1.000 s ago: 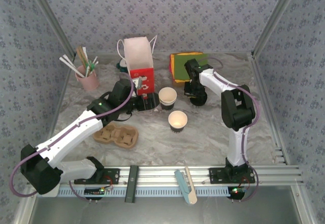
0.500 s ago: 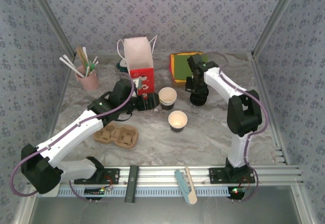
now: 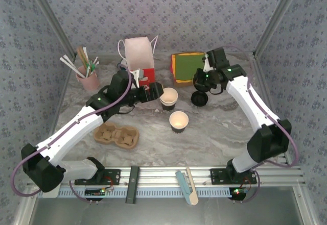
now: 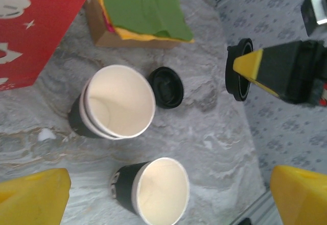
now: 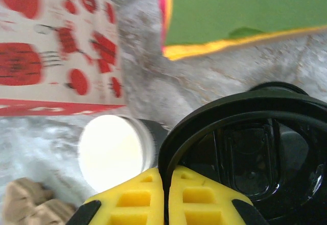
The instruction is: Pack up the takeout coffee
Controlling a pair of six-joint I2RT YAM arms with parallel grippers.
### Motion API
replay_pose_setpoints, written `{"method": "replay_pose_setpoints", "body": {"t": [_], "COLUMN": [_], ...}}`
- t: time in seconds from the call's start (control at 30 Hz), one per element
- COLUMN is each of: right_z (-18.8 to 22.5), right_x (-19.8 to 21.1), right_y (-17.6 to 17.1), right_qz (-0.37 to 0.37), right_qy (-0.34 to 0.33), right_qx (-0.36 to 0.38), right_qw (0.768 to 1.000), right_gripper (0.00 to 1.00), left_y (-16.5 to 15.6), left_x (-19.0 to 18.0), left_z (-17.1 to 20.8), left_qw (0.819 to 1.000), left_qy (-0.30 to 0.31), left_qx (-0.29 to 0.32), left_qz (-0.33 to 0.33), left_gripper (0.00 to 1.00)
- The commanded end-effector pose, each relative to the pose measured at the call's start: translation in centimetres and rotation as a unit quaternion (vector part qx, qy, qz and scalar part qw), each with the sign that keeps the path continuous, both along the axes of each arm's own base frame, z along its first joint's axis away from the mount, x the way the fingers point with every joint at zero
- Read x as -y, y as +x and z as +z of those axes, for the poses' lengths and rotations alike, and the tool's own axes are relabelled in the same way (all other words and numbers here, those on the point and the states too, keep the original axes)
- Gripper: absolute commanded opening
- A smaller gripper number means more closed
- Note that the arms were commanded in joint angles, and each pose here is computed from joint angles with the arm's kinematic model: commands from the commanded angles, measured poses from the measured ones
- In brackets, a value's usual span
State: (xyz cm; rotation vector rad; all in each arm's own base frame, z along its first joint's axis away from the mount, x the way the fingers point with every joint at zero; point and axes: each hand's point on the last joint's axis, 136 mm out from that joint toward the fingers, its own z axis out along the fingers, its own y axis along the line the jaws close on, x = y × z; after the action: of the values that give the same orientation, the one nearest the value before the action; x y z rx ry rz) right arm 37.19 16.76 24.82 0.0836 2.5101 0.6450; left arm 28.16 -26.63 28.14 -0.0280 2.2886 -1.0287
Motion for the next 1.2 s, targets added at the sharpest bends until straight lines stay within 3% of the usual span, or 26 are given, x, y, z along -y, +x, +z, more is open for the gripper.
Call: {"method": "replay_pose_setpoints", "body": {"t": [0.0,0.2,0.37,0.53,0.73,0.93,1.17], "right_z": [4.5,10.9,15.5,19.0,21.5,23.4,25.6], "right_x": [-1.7,-4.0,-5.7,-6.7,-7.9,-10.8,-13.6], "right_y": [-1.2,-2.9,-4.4,-5.6,-5.8,-6.4,-7.0], "right_qz": [0.049,0.107,0.155,0.185,0.203,0.242,0.293], "right_qy": [0.068,0.162,0.24,0.295,0.343,0.361,0.409], "right_qx": [0.053,0.115,0.152,0.183,0.2,0.207,0.209], "right_qw": [0.995,0.974,0.946,0.919,0.895,0.876,0.838], "right_gripper": [0.07,0.08,0.08,0.08,0.08,0.08,0.09], "left_y": [0.4,0.5,0.0,-0.3,0.0,1.0,2.3], "left_x": [1.2,1.8,2.7,3.0,3.2,1.7,-0.9], "left_z": [4.2,7.3,10.1,12.0,13.1,15.7,17.3], "left_qw": [0.998,0.991,0.974,0.961,0.944,0.927,0.9], "left_qy": [-0.062,-0.136,-0.225,-0.27,-0.323,-0.37,-0.432], "left_qx": [0.015,0.018,0.015,0.021,0.009,0.022,0.014], "left_qz": [-0.009,-0.01,-0.03,-0.048,-0.06,-0.06,-0.052], "left_gripper": [1.0,1.0,1.0,0.96,0.96,0.96,0.96]}}
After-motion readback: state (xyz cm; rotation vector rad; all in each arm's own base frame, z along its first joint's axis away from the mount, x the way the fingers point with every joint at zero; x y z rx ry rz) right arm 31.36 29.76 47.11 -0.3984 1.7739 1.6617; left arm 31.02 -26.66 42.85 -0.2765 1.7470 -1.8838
